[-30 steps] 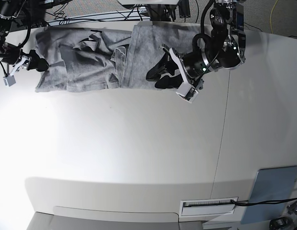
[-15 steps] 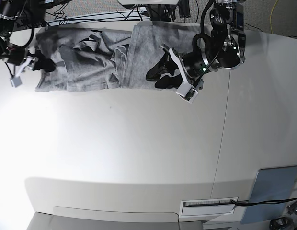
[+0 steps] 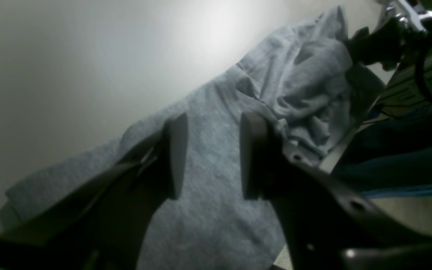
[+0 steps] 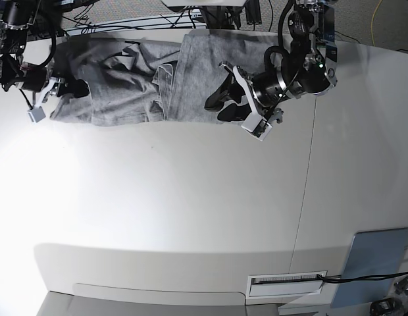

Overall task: Fold the T-shirt properly
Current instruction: 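Grasp the strip's end with the left gripper and fold it toward the right gripper, then grasp the other end with the right gripper and fold it over the stack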

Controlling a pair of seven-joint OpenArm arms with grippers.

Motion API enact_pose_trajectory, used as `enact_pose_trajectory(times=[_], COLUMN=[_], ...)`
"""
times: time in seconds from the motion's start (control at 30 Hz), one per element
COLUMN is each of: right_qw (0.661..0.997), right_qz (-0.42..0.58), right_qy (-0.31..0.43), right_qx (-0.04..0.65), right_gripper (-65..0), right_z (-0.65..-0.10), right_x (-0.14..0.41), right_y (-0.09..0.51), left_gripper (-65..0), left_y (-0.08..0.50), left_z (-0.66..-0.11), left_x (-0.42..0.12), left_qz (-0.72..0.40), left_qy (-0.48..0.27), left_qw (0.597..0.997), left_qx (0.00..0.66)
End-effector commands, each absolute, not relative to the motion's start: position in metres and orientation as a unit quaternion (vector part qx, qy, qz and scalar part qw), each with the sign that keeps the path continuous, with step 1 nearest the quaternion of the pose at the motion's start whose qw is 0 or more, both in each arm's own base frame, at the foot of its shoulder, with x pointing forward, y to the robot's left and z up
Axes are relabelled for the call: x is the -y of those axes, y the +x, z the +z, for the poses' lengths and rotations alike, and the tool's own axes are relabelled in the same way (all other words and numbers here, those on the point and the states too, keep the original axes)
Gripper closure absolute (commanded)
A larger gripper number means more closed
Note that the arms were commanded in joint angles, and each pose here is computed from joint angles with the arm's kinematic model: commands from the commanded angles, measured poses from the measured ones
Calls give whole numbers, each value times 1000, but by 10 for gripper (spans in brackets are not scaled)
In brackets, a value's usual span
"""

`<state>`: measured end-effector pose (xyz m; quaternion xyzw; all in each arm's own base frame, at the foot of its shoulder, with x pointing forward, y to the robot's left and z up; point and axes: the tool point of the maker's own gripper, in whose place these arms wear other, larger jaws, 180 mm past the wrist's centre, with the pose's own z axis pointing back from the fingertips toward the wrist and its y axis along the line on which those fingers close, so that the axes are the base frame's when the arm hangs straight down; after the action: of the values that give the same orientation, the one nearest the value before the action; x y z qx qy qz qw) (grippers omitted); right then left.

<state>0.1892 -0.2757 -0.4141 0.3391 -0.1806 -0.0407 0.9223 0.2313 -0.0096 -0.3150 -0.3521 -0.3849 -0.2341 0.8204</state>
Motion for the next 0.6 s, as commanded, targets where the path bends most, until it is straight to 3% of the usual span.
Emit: enact_pose_trajectory(times=[0.0, 0.07, 0.1, 0.37, 0.57], right_qw=[935, 936, 937, 953, 937], right_qz=[-30, -29, -29, -41, -27], right_qy=[320, 319, 316, 212, 205], right_qx=[149, 148, 148, 211, 281], right_gripper=[-112, -11, 0, 0, 0], right_z=[-419, -420, -419, -382, -328], right_x=[283, 283, 285, 364, 377], right_y=[177, 177, 177, 199, 218], left_gripper=[-223, -223, -223, -223, -223], left_y=[236, 236, 235, 238, 236], left_z=[-301, -301, -301, -311, -320], left_x=[12, 12, 12, 5, 4], left_qz=[-232, -232, -232, -233, -227], left_qy=[-363, -363, -362, -332, -332], left_qw=[805, 805, 806, 822, 828], left_qx=[407, 407, 407, 401, 391])
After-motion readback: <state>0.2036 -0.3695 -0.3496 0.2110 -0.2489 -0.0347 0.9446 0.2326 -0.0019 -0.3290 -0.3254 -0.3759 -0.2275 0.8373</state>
